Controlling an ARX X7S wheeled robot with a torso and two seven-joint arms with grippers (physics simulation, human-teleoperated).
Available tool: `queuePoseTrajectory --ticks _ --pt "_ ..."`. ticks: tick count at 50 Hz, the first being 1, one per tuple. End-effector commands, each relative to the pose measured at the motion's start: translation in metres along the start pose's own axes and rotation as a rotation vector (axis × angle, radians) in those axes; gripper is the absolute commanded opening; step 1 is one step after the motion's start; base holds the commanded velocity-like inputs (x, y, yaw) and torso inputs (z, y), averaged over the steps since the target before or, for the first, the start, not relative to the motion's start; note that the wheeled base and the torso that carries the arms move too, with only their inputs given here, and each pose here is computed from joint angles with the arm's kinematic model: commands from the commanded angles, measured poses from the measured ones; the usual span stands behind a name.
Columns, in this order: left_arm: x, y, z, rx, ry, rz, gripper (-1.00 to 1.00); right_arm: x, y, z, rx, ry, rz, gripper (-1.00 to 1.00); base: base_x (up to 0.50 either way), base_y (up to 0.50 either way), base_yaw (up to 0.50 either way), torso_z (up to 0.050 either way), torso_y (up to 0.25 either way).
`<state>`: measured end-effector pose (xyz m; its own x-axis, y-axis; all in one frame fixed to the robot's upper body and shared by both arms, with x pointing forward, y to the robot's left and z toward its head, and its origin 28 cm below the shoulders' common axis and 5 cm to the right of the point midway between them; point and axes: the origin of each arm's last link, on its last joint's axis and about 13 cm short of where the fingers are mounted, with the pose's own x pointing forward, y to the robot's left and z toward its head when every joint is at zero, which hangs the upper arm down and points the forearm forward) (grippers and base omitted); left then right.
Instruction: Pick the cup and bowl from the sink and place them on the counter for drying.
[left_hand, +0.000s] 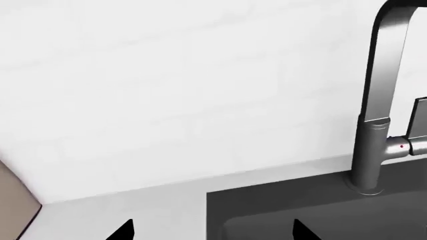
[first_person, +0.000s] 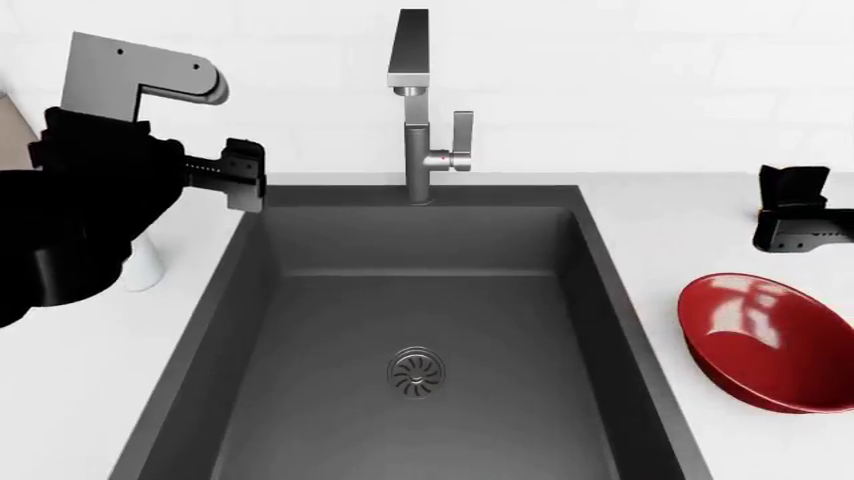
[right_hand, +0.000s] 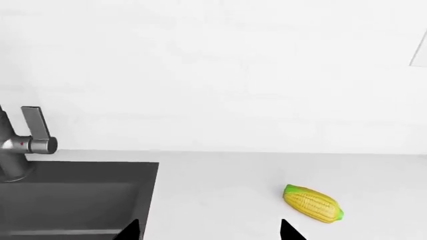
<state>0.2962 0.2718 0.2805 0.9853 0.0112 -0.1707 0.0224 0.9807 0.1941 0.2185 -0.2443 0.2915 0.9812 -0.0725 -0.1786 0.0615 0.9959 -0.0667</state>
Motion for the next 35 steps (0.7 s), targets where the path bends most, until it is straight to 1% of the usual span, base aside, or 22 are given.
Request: queuePoseTrajectory --ticks 1,4,17,23,28,31,35 --pt "-0.003 0.000 0.008 0.014 -0.028 -0.006 1.00 0.005 0.005 0.007 -0.002 -0.047 0.026 1.00 0.00 0.00 0.00 0.000 0.000" --pt "-0.002 0.000 0.007 0.017 -0.027 -0.008 1.00 0.008 0.006 0.010 -0.029 -0.060 0.046 1.00 0.00 0.00 0.00 0.000 0.000" --pt "-0.001 0.000 0.011 0.019 -0.042 -0.021 1.00 0.012 0.012 0.013 -0.015 -0.093 0.095 1.00 0.00 0.00 0.00 0.000 0.000" --pt "0.003 -0.003 0.009 0.011 -0.046 -0.027 1.00 0.011 0.015 0.017 -0.013 -0.096 0.102 1.00 0.00 0.00 0.00 0.000 0.000" --pt "0.002 -0.003 0.013 0.004 -0.058 -0.030 1.00 0.010 0.016 0.020 -0.017 -0.107 0.103 1.00 0.00 0.00 0.00 0.000 0.000" --pt "0.001 -0.006 0.017 0.009 -0.069 -0.040 1.00 0.011 0.017 0.021 -0.016 -0.113 0.106 1.00 0.00 0.00 0.00 0.000 0.000" --pt "0.001 -0.005 0.018 0.024 -0.075 -0.043 1.00 0.010 0.019 0.023 -0.022 -0.117 0.115 1.00 0.00 0.00 0.00 0.000 0.000"
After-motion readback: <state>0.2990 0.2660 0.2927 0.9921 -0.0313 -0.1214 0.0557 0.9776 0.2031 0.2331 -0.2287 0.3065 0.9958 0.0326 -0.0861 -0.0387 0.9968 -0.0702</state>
